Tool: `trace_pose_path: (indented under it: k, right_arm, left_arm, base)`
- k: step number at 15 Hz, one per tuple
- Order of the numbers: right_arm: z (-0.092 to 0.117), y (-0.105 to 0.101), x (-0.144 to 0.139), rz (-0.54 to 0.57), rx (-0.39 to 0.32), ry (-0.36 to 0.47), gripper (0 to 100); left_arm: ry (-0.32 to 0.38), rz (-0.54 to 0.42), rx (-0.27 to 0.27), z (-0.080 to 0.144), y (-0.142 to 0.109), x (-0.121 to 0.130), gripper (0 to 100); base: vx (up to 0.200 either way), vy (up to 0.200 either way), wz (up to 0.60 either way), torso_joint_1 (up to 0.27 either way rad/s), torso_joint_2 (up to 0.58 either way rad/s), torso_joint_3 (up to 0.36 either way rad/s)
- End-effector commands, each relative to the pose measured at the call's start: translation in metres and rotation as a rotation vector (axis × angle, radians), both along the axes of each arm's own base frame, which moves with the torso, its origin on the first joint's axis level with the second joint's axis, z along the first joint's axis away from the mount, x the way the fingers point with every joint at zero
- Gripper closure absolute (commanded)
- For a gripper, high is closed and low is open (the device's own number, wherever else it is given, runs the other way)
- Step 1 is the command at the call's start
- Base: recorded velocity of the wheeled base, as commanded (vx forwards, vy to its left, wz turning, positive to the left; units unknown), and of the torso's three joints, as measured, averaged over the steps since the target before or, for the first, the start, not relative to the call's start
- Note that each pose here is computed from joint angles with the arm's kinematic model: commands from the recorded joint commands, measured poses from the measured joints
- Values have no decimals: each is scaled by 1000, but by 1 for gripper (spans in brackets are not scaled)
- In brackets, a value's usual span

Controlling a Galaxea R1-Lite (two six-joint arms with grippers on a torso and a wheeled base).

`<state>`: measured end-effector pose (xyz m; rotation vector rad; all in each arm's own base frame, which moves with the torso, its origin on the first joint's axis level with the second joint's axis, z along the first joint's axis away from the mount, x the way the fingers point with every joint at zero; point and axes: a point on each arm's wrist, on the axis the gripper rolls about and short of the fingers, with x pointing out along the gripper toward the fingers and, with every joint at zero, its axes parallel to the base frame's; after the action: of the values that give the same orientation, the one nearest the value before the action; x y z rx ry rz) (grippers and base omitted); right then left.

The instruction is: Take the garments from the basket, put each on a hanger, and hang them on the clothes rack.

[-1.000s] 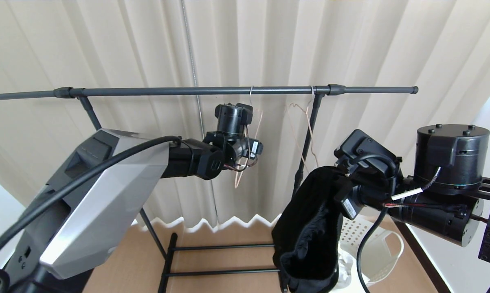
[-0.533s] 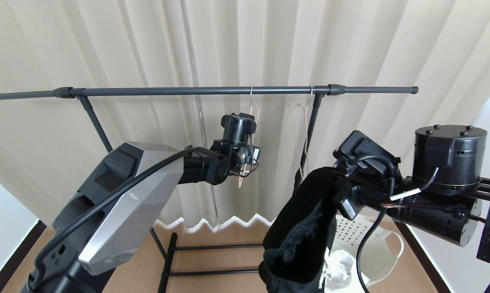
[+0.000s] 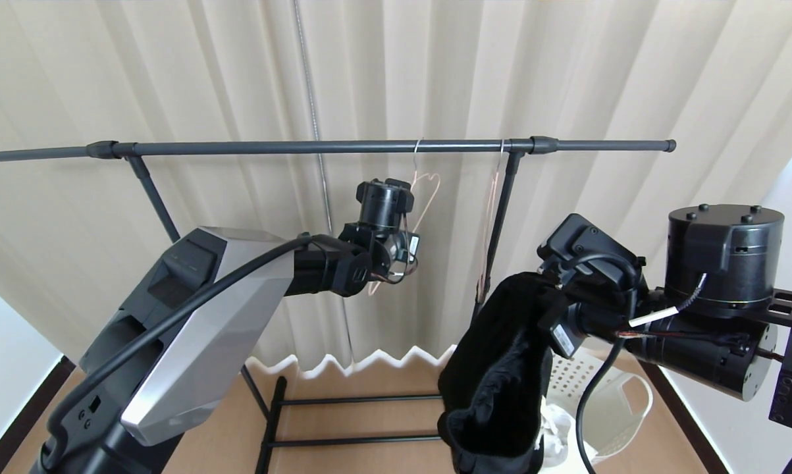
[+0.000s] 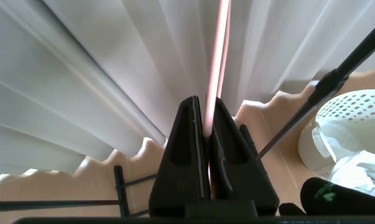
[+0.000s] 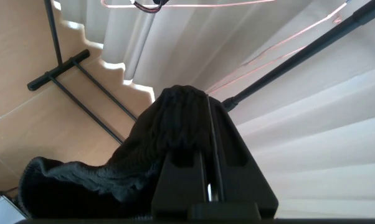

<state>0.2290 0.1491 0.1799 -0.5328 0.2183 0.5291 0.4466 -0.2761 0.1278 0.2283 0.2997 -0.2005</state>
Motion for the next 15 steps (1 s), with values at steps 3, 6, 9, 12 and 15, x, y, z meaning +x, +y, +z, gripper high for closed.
trace_pose_path:
  k: [3,6,9,12,15]
  right_arm:
    - [1,-1,-2,-1,2,-3,100]
    - [1,-2,-2,-2,1,-2,100]
    - [0,-2,-3,-1,0,-1,100]
    - [-1,-2,-3,-1,-3,3,100]
    - [-2,-1,-2,-2,-5,6,100]
  left_arm:
    - [-28,7,-24,21,1,-8,100]
    - [-17,2,-27,31,4,-21,100]
    - [4,-7,-16,40,15,-42,100]
    - [-11,-19,-28,44,24,-63,100]
    - [-13,-35,-32,46,38,-96,100]
  base:
    - [0,0,0,0,0,0]
    - [0,0,0,0,0,0]
    - [0,0,0,0,0,0]
    - [0,0,0,0,0,0]
    - [0,0,0,0,0,0]
